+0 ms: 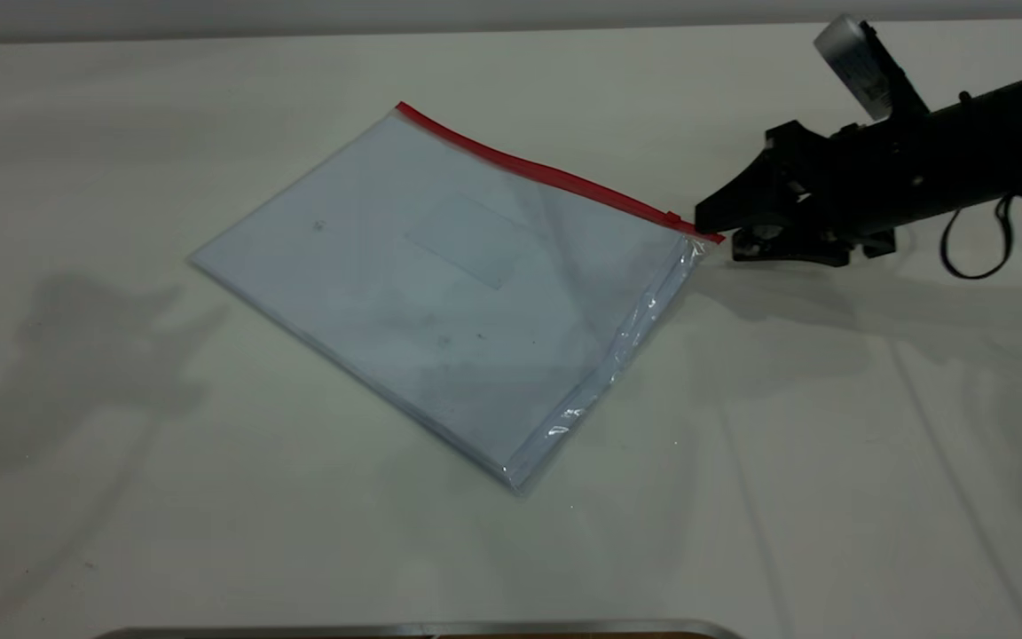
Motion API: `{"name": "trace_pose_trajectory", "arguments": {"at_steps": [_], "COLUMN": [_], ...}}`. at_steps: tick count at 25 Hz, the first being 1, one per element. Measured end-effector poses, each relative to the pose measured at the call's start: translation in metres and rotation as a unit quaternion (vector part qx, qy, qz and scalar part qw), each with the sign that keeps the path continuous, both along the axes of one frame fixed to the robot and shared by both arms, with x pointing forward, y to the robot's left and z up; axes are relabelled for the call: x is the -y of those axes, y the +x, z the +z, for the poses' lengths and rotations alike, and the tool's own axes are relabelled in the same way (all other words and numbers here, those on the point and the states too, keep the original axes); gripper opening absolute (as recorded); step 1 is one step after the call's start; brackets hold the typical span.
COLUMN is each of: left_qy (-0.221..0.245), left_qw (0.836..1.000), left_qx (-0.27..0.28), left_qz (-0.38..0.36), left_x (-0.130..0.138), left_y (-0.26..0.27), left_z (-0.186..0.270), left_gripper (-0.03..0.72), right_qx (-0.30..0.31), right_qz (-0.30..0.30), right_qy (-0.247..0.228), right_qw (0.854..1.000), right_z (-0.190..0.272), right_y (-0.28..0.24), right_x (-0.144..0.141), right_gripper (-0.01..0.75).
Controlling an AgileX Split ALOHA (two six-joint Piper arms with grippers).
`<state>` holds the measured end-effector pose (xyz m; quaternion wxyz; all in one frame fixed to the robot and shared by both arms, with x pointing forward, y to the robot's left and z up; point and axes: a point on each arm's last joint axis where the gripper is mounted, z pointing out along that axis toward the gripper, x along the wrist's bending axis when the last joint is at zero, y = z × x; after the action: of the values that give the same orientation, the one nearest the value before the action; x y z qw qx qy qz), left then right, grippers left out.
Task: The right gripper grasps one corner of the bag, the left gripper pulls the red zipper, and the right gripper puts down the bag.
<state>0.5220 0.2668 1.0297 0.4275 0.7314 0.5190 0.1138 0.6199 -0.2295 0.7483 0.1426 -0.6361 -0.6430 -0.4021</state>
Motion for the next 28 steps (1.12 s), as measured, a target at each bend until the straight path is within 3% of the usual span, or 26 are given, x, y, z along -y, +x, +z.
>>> {"name": "trace_pose_trajectory", "arguments": {"at_steps": [15, 18, 23, 26, 28], "left_qy": [-0.001, -0.001, -0.001, -0.001, -0.008], "left_qw": [1.000, 1.000, 1.000, 1.000, 1.000], "left_qx": [0.000, 0.000, 0.000, -0.001, -0.004], "left_qz": [0.000, 0.000, 0.001, 0.001, 0.004], "left_x": [0.000, 0.000, 0.000, 0.000, 0.000], "left_y": [0.000, 0.000, 0.000, 0.000, 0.002], "left_z": [0.000, 0.000, 0.000, 0.000, -0.002], "left_gripper": [0.482, 0.482, 0.482, 0.482, 0.482], "right_qx": [0.004, 0.008, 0.009, 0.014, 0.015], "right_qz": [0.044, 0.048, 0.050, 0.071, 0.122], "right_qy": [-0.013, -0.023, -0.016, 0.009, 0.020], "right_qw": [0.999, 0.999, 0.999, 0.997, 0.992], "right_z": [-0.015, -0.015, -0.014, -0.010, -0.005], "right_y": [-0.004, -0.003, -0.003, -0.005, -0.011], "right_x": [-0.044, -0.047, -0.048, -0.052, -0.060], "right_gripper": [0.507, 0.414, 0.051, 0.033, 0.033]}}
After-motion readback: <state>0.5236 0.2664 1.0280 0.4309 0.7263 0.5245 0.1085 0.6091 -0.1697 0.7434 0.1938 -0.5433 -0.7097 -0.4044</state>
